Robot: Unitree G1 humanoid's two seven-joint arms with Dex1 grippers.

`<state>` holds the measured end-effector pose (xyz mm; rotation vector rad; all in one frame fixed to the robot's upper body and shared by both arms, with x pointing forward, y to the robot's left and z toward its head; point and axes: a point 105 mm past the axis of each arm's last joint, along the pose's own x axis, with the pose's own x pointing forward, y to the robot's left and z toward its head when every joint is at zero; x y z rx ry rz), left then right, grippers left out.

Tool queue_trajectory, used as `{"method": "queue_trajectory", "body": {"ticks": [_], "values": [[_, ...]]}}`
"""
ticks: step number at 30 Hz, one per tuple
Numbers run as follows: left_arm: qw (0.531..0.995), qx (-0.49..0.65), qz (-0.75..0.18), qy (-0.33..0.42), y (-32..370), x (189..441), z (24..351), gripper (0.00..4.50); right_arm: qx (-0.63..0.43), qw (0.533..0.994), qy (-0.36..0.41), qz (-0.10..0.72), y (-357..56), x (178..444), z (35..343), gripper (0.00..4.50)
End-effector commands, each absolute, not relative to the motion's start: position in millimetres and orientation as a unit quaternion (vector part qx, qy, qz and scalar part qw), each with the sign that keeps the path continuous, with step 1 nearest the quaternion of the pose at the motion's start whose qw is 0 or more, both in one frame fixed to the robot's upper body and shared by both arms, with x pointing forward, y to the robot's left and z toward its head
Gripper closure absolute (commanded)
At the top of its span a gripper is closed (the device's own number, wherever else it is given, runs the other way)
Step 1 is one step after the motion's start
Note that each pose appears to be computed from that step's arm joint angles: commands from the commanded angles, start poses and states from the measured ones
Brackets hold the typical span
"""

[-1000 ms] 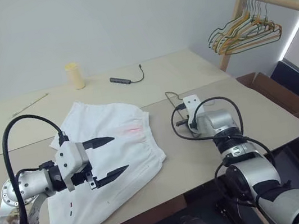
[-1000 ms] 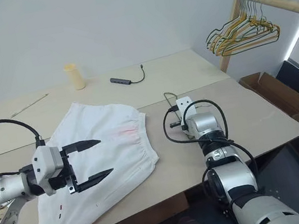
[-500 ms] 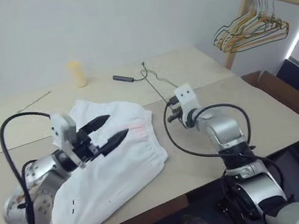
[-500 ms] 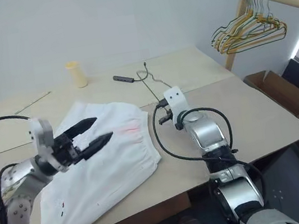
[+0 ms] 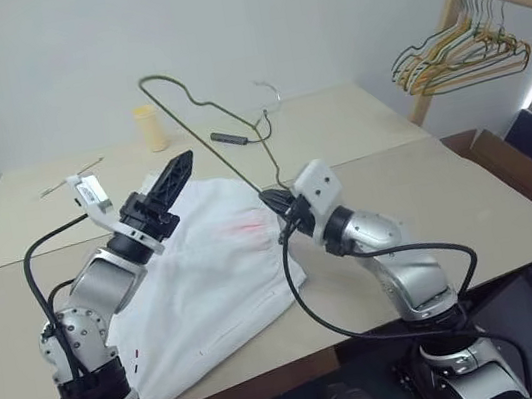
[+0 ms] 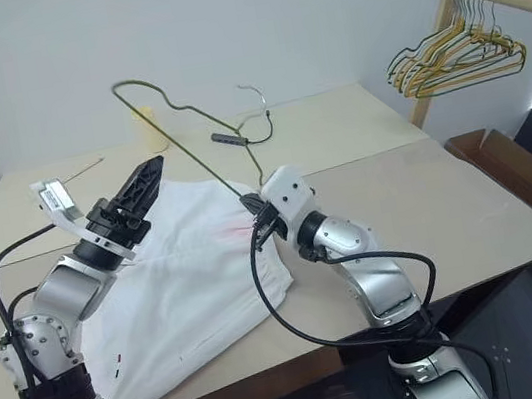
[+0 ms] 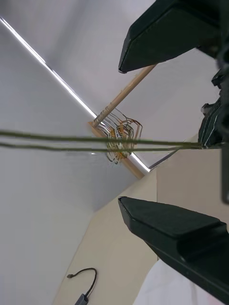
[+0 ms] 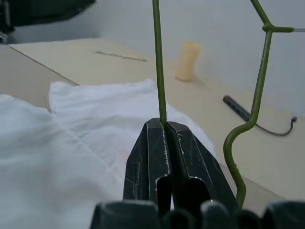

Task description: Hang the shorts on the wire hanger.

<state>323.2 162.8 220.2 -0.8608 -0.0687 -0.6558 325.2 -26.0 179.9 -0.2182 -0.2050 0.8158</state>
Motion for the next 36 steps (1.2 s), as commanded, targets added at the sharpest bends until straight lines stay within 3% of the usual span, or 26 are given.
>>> {"method": "queue_trajectory", "body": {"ticks": [1,4,7,18,19,24,28,33,36], "values": [[0.853,-0.395,-0.335,-0.058,158,318,238,0.0,-0.118,0.884,-0.161,0.423,-20,310,199,4.47],[0.854,-0.39,-0.34,-0.06,156,317,241,0.0,-0.127,0.87,-0.171,0.445,-18,302,196,4.47],[0.852,-0.382,-0.352,-0.064,153,315,244,0.58,-0.147,0.863,-0.172,0.452,-17,300,190,4.5],[0.862,-0.386,-0.322,-0.058,154,325,236,4.29,-0.175,0.872,-0.183,0.418,-19,308,187,4.5],[0.863,-0.387,-0.319,-0.059,154,326,236,4.48,-0.178,0.872,-0.186,0.416,-19,308,187,4.5],[0.872,-0.37,-0.314,-0.063,153,326,233,4.48,-0.205,0.858,-0.197,0.428,-16,303,184,4.5],[0.878,-0.355,-0.313,-0.067,152,325,233,4.5,-0.224,0.844,-0.197,0.446,-13,298,179,3.45],[0.892,-0.304,-0.321,-0.098,157,321,235,4.5,-0.229,0.838,-0.201,0.453,-15,295,181,1.64],[0.894,-0.268,-0.341,-0.11,164,315,239,4.5,-0.183,0.827,-0.18,0.501,-22,286,193,0.56]]}}
